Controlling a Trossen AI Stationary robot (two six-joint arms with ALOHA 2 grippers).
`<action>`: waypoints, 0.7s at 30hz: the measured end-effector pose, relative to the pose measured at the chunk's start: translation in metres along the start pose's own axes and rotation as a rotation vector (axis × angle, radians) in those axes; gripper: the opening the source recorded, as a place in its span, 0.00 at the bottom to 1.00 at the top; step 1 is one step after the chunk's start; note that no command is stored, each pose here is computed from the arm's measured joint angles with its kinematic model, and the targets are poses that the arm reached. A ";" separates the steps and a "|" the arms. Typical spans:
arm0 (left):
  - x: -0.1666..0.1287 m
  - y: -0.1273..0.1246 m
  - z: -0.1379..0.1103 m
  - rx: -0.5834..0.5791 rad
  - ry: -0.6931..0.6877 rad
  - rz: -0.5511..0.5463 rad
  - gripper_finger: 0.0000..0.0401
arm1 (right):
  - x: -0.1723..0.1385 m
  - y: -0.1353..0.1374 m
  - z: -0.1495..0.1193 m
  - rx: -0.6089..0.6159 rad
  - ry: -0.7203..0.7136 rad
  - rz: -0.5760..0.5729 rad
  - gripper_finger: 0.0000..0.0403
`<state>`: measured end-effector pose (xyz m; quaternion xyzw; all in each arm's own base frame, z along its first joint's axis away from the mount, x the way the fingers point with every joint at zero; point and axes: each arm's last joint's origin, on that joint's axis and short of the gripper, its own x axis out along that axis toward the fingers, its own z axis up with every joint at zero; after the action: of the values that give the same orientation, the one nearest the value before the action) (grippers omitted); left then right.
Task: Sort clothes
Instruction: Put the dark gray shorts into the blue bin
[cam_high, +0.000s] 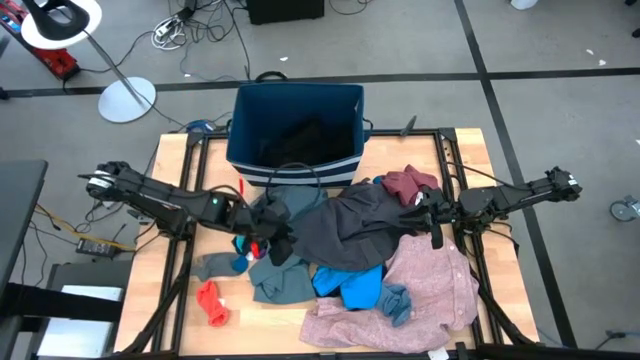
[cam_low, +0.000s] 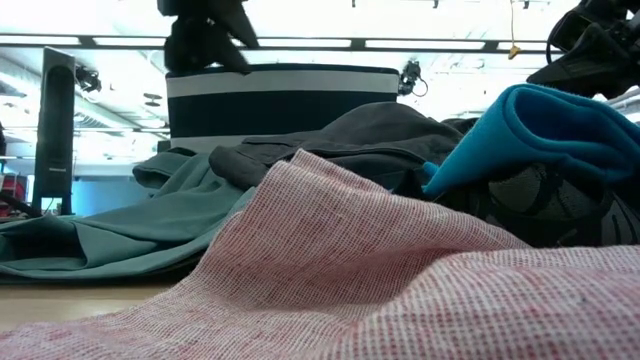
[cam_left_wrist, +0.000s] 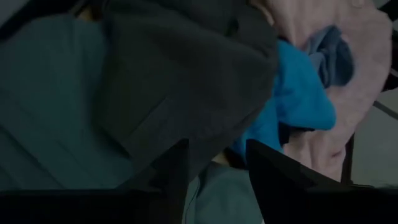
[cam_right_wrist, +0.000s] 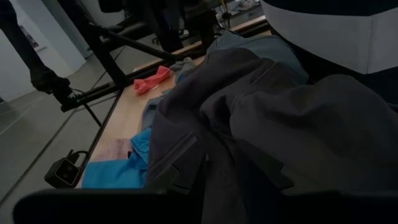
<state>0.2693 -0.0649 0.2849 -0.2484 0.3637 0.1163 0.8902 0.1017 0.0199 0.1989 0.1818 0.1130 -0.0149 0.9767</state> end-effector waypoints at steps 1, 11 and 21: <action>0.001 0.000 -0.002 0.000 0.006 0.002 0.41 | 0.000 0.000 0.000 0.000 -0.003 0.001 0.22; 0.002 0.000 -0.009 0.017 0.034 0.013 0.41 | 0.003 0.003 0.005 0.018 -0.022 0.027 0.22; 0.000 0.000 -0.018 0.108 0.096 0.040 0.41 | 0.040 0.037 0.054 -0.148 0.114 0.000 0.21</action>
<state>0.2583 -0.0746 0.2740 -0.1981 0.4164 0.1022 0.8815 0.1552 0.0352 0.2520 0.1097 0.1694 0.0037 0.9794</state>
